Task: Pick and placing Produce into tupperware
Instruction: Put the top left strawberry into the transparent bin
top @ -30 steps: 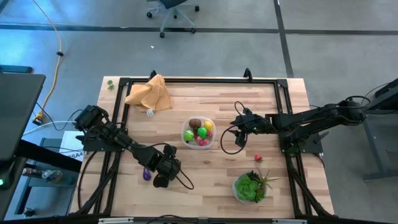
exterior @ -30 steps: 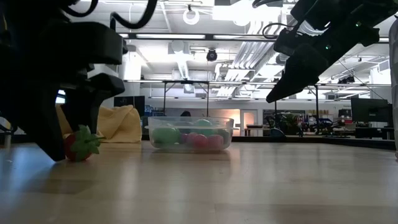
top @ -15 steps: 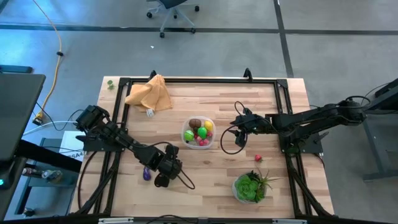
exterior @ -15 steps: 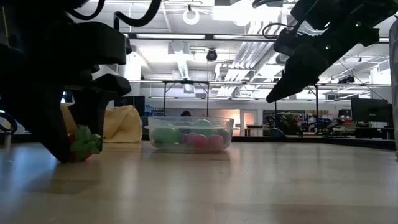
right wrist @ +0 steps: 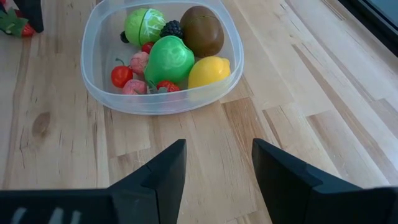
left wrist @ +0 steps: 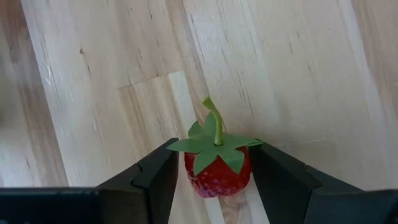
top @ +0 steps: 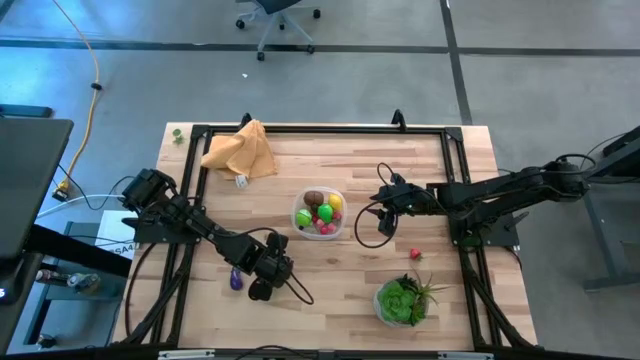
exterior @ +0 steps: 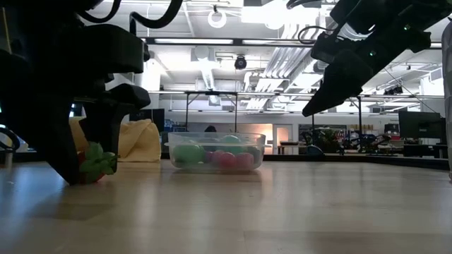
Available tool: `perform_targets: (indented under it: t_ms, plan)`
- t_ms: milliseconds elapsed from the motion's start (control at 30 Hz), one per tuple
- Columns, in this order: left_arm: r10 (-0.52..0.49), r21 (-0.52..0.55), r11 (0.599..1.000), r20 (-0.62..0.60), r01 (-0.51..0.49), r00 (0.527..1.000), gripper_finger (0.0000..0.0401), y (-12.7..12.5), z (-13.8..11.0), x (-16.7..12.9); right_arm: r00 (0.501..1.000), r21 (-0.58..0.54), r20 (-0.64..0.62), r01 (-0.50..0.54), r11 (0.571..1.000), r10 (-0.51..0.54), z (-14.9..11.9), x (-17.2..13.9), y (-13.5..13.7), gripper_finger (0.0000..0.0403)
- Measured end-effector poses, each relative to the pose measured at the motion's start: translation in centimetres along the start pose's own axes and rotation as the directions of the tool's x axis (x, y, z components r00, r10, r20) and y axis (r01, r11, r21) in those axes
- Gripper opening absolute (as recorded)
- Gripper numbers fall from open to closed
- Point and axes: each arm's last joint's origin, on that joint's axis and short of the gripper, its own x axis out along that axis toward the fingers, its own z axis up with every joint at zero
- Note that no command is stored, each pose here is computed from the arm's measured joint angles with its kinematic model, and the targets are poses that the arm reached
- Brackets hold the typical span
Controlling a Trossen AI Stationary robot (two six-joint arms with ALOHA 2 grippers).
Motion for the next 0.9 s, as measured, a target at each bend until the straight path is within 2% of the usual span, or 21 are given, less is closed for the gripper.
perform_targets:
  t_ms: [333, 667, 900]
  plan:
    - [0.0, 0.0, 1.0, -0.001, 0.0, 1.0, 0.0185, 0.0, 0.0, 0.0, 1.0, 0.0, 0.0, 0.0, 1.0, 0.0, 0.0, 0.0, 0.0, 0.0176]
    - [-0.001, -0.002, 1.0, 0.005, 0.001, 1.0, 0.0139, -0.01, 0.05, 0.01, 1.0, 0.0, 0.0, 0.0, 1.0, 0.0, 0.0, 0.0, -0.01, 0.0176]
    - [0.008, -0.003, 1.0, 0.008, -0.008, 1.0, 0.0154, 0.01, 0.06, 0.01, 1.0, 0.0, 0.0, 0.0, 1.0, 0.0, 0.0, 0.0, 0.0, 0.0176]
